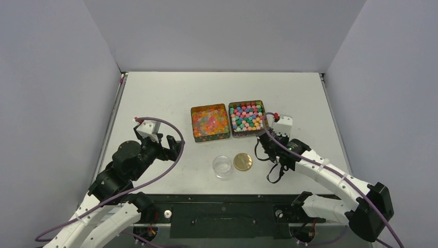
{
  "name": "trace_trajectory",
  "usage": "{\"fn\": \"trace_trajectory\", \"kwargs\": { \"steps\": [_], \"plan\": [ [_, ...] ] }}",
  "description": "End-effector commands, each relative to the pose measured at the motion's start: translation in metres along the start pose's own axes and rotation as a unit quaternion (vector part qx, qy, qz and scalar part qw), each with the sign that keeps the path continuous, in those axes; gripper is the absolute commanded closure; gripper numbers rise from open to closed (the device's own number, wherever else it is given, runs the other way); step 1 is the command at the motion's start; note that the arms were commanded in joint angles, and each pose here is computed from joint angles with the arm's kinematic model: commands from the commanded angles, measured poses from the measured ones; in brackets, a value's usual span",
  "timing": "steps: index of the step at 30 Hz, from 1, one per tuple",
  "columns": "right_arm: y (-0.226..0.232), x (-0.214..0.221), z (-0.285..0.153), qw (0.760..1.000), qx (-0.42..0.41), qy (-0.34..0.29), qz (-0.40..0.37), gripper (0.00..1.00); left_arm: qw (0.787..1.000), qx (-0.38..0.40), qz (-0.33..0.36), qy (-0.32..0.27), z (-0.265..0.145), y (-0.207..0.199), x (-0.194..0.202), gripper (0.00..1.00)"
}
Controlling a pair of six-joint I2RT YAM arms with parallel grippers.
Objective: Pack the candies
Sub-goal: Pick up the spatula from the center of the board, then scoop the fake candies from the storage box.
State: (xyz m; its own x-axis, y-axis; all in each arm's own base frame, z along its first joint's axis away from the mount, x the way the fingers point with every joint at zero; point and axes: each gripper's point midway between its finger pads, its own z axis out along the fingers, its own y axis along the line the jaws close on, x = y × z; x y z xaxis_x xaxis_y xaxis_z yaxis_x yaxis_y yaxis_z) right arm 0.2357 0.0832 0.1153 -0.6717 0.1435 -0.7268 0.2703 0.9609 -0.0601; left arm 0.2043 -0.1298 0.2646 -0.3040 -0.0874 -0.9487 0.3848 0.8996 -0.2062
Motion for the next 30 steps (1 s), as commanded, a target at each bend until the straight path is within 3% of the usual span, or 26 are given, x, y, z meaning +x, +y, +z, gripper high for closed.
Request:
{"fn": "trace_trajectory", "kwargs": {
  "steps": [1, 8, 12, 19, 22, 30],
  "plan": [
    [0.027, -0.027, -0.031, 0.996, -0.062, -0.038, -0.048, 1.00, 1.000, 0.016, -0.008, 0.000, 0.003, -0.008, -0.002, 0.04],
    [0.062, -0.034, -0.060, 0.981, -0.131, -0.058, -0.129, 1.00, 0.997, 0.064, -0.032, 0.017, 0.002, -0.029, -0.005, 0.04],
    [0.083, -0.030, -0.080, 0.960, -0.180, -0.074, -0.199, 1.00, 0.994, 0.093, -0.046, 0.041, -0.002, -0.042, -0.004, 0.04],
    [0.119, 0.002, -0.116, 0.897, -0.258, -0.098, -0.346, 1.00, 0.984, 0.143, -0.083, 0.068, -0.017, -0.063, -0.003, 0.04],
    [0.133, 0.014, -0.138, 0.860, -0.275, -0.140, -0.406, 1.00, 0.979, 0.159, -0.096, 0.083, -0.022, -0.070, -0.001, 0.04],
    [0.150, 0.038, -0.165, 0.791, -0.307, -0.180, -0.497, 1.00, 0.962, 0.201, -0.114, 0.148, -0.030, -0.087, 0.019, 0.04]
  ]
}}
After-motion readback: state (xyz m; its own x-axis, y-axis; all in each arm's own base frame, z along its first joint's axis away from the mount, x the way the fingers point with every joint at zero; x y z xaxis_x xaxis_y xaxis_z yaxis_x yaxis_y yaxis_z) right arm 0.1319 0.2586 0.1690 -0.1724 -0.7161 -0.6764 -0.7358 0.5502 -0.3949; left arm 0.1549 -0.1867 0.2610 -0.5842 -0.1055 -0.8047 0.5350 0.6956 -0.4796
